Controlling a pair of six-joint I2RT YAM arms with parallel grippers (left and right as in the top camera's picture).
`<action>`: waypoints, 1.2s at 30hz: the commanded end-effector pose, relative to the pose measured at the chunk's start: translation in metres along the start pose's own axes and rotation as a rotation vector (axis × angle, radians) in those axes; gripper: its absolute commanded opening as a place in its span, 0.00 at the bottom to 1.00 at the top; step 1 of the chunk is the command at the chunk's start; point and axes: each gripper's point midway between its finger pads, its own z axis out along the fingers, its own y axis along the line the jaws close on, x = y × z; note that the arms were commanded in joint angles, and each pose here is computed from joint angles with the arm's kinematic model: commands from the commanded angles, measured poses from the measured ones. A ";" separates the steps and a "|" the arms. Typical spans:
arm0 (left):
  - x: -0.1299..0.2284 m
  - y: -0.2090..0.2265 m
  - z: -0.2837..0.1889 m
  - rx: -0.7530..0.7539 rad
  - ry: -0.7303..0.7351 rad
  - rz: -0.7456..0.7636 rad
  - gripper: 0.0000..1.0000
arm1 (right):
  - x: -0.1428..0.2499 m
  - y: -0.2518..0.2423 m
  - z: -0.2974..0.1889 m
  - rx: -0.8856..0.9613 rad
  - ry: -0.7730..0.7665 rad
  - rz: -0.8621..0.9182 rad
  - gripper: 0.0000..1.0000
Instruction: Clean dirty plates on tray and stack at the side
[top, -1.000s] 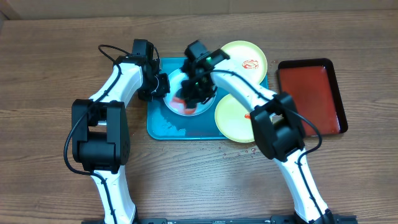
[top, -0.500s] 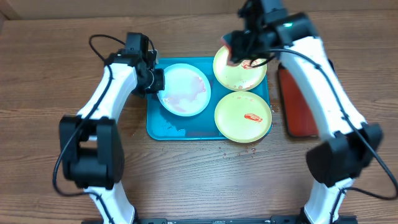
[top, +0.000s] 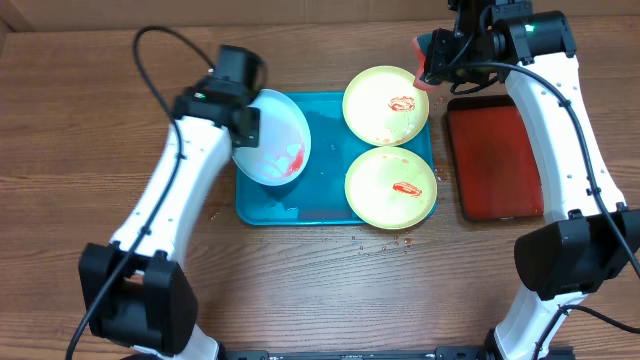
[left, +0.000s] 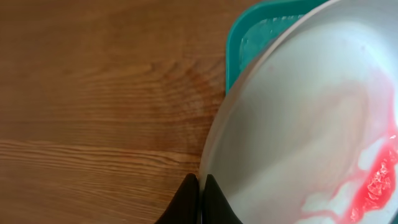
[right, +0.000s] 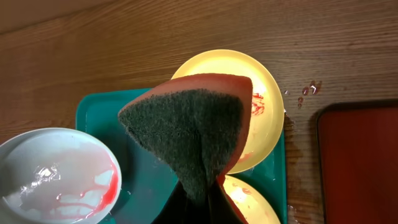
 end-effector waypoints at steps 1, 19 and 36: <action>-0.012 0.014 -0.030 -0.251 -0.115 0.008 0.04 | -0.006 0.004 -0.013 -0.007 -0.036 -0.005 0.04; -0.044 -0.006 -0.164 -0.829 -0.616 -0.028 0.04 | -0.005 0.002 -0.012 0.002 -0.033 -0.006 0.04; -0.044 -0.011 -0.167 -0.850 -0.590 0.053 0.04 | -0.002 0.001 -0.012 0.006 -0.021 -0.003 0.04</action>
